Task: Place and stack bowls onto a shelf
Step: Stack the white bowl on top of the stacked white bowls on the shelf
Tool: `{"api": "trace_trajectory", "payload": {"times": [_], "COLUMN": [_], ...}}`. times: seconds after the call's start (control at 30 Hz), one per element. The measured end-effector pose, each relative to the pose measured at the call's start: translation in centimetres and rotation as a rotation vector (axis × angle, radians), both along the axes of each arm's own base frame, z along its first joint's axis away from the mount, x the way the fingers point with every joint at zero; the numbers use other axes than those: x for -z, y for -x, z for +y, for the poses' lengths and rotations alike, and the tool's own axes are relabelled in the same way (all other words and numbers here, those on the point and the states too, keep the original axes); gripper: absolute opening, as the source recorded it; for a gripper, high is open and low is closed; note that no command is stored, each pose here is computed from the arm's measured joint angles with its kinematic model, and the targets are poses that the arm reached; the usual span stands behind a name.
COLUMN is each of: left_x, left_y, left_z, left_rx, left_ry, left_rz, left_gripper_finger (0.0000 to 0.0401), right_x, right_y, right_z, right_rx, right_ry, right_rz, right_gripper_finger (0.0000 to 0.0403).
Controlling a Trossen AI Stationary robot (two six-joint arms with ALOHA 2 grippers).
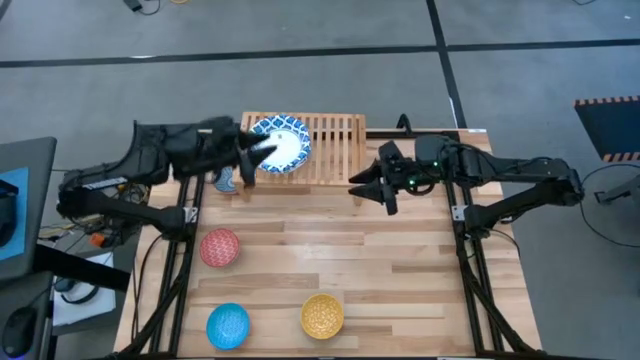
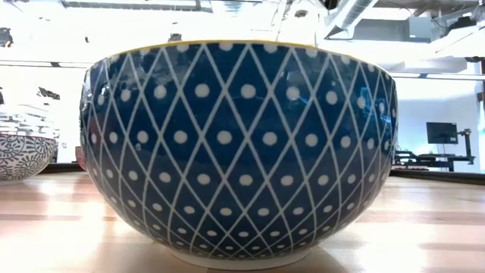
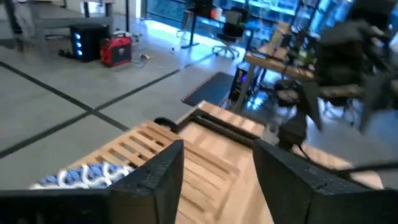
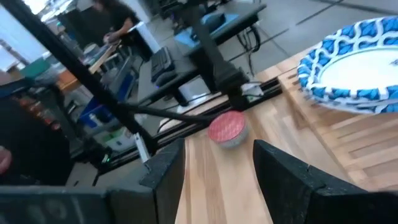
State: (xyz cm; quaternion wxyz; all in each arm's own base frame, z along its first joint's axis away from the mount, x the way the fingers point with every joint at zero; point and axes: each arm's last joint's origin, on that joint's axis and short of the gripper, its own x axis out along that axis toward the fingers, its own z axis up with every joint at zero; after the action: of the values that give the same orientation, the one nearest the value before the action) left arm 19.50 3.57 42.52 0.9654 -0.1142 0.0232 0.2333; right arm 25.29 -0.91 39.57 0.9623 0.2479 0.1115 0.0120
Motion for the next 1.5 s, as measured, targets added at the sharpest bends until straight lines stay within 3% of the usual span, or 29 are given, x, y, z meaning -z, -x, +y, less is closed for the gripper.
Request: {"api": "trace_trajectory", "payload": {"times": [0.13, 0.37, 0.5, 0.7, 0.97, 1.13, 1.23, 1.33, 1.5], "left_x": [0.6, 4.1, 6.0, 8.5, 11.1, 12.1, 12.2, 12.0, 11.3], "left_y": [0.0, -1.7, -2.6, -3.6, -4.9, -4.7, -4.5, -4.1, -2.2], "left_z": [-2.5, -6.2, -8.3, -10.6, -11.3, -11.7, -12.1, -12.1, -11.1], "left_rx": [0.039, 0.132, 0.114, 0.072, -0.06, -0.129, -0.115, -0.077, -0.115], "left_ry": [0.01, 0.192, 0.293, 0.358, 0.507, 0.618, 0.627, 0.567, 0.504], "left_rz": [0.054, 0.272, 0.367, 0.481, 0.552, 0.603, 0.62, 0.658, 0.711], "left_gripper_finger": [0.0142, 0.0114, 0.0112, 0.0112, 0.0112, 0.0112, 0.0112, 0.0112, 0.0112], "right_x": [0.2, 2.4, 5.0, 9.5, 13.1, 15.0, 15.8, 16.0, 14.7], "right_y": [-0.3, -2.7, -4.6, -6.3, -8.6, -9.1, -8.8, -8.4, -6.9], "right_z": [-0.1, 0.2, 1.1, 2.5, 3.7, 3.4, 1.4, -1.0, -3.6], "right_rx": [0.001, -0.008, -0.028, -0.118, -0.205, -0.142, -0.073, 0.002, 0.101], "right_ry": [-0.001, -0.032, -0.084, -0.011, -0.007, 0.043, 0.062, 0.047, -0.041], "right_rz": [0.01, 0.099, 0.236, 0.492, 0.582, 0.67, 0.749, 0.793, 0.811], "right_gripper_finger": [0.0214, 0.0214, 0.0214, 0.0214, 0.0214, 0.0214, 0.0214, 0.0214, 0.0214]}}
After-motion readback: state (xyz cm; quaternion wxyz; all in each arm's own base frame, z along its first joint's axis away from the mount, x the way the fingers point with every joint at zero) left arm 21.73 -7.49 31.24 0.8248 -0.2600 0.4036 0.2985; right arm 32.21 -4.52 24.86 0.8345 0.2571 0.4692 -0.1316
